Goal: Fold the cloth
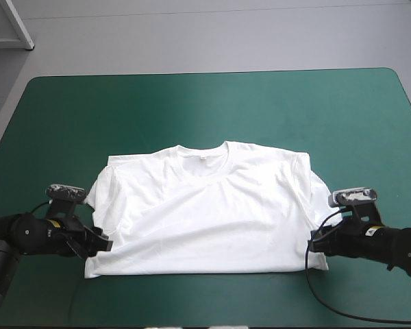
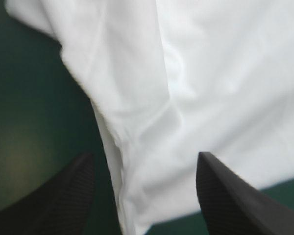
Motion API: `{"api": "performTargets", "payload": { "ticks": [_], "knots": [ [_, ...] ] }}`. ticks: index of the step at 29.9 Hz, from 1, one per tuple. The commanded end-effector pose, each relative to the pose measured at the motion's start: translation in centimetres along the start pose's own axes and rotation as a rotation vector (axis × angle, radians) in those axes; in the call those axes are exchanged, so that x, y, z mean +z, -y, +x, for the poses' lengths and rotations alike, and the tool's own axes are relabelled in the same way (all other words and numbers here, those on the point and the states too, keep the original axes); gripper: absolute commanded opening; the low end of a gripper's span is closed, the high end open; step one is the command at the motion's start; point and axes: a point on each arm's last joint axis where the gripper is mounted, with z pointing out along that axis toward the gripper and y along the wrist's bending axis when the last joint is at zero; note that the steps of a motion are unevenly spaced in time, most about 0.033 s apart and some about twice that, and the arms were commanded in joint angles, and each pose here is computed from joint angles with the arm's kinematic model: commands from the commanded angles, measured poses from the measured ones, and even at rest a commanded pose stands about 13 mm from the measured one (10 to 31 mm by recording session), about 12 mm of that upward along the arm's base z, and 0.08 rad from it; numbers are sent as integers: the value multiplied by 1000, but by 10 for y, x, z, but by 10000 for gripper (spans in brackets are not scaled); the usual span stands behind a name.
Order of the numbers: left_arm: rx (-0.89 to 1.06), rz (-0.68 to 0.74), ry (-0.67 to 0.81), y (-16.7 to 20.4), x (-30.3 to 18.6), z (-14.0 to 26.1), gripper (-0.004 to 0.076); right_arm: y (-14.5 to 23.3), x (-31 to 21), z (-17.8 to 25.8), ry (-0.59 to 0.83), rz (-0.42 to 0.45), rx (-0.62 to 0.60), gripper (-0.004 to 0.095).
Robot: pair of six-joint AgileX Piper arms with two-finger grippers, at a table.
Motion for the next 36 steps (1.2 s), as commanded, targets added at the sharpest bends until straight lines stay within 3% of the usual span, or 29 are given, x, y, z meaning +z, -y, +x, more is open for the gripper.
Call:
{"api": "performTargets", "payload": {
  "ticks": [1,7,12,19,26,36],
  "knots": [
    [-54,-28,261,1,-36,-35,456,-7,-36,-42,215,27,-45,506],
    [-76,-6,483,9,-86,-68,456,-16,-93,-86,442,112,-109,486],
    [-72,28,532,13,-98,-74,456,-11,-114,-101,486,234,-106,486],
    [-49,43,533,15,-98,-74,456,8,-66,-115,286,249,-103,420],
    [-34,46,503,16,-97,-71,456,33,-1,-123,44,245,-77,414],
    [-29,51,461,14,-87,-72,454,47,52,-68,-128,228,-11,387]
  ]
}}
